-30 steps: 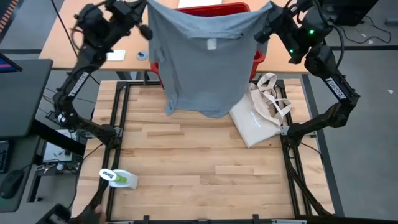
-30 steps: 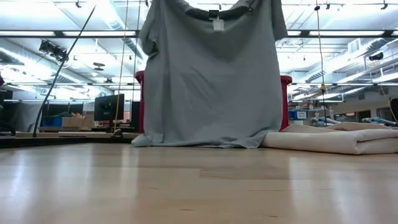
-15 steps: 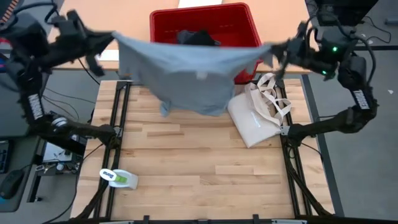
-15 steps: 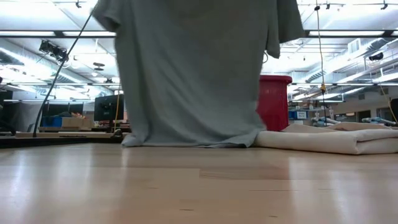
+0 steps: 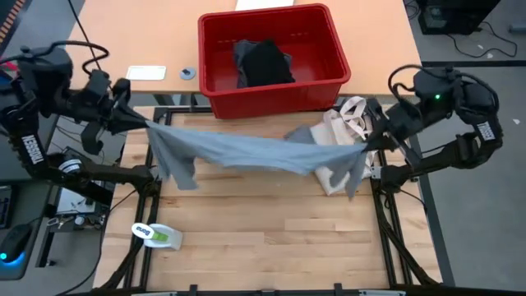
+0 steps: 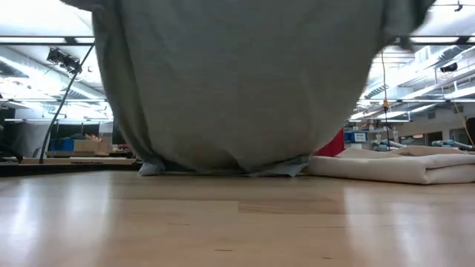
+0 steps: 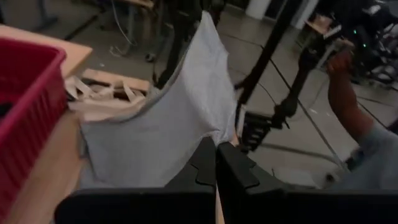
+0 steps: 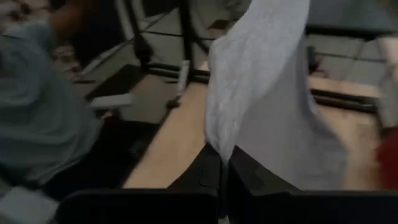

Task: Fold Laundry from Bin
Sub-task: Fold the gray shirt

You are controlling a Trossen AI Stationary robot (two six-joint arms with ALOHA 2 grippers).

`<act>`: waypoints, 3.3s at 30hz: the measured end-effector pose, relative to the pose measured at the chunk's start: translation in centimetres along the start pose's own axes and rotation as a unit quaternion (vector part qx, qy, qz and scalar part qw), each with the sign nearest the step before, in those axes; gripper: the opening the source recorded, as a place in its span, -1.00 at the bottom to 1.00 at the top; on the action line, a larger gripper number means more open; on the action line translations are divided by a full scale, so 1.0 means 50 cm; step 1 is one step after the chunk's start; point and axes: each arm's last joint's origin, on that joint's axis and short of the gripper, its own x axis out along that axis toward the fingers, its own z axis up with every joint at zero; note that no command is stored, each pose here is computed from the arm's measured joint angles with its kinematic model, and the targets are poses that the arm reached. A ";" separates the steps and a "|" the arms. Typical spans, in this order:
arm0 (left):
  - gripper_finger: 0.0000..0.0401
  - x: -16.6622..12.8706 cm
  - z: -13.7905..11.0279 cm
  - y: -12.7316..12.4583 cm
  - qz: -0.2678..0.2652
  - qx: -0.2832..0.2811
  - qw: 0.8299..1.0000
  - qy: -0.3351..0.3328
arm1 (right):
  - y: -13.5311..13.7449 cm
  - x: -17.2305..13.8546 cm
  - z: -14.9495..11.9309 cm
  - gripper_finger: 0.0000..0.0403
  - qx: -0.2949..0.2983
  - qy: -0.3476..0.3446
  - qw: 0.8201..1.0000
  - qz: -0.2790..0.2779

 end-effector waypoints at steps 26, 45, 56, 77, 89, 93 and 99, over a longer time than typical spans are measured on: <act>-0.99 0.340 -0.050 0.045 -0.099 0.143 0.976 0.132 | 0.010 0.052 -0.009 -0.93 0.078 0.074 0.994 0.029; -0.99 0.448 -0.305 -0.139 -0.097 0.130 0.939 0.302 | 0.037 0.306 -0.184 -0.90 0.185 0.274 0.942 0.060; -0.96 0.511 -0.425 -0.152 -0.176 0.037 0.936 0.302 | 0.085 0.422 -0.306 -0.46 0.242 0.259 0.930 0.097; 0.12 0.535 -0.446 -0.014 0.096 0.115 0.937 0.315 | -0.021 0.392 -0.356 -0.02 0.254 0.321 0.901 -0.143; -0.08 0.543 -0.554 0.243 0.213 0.070 0.910 0.348 | -0.263 0.430 -0.423 -0.19 0.150 0.300 0.916 -0.222; -0.09 0.534 -0.570 0.289 0.219 0.096 0.911 0.337 | -0.331 0.475 -0.472 -0.19 0.118 0.319 0.910 -0.237; -0.09 0.519 -0.577 0.338 0.215 0.068 0.915 0.335 | -0.403 0.503 -0.533 -0.19 0.104 0.331 0.903 -0.251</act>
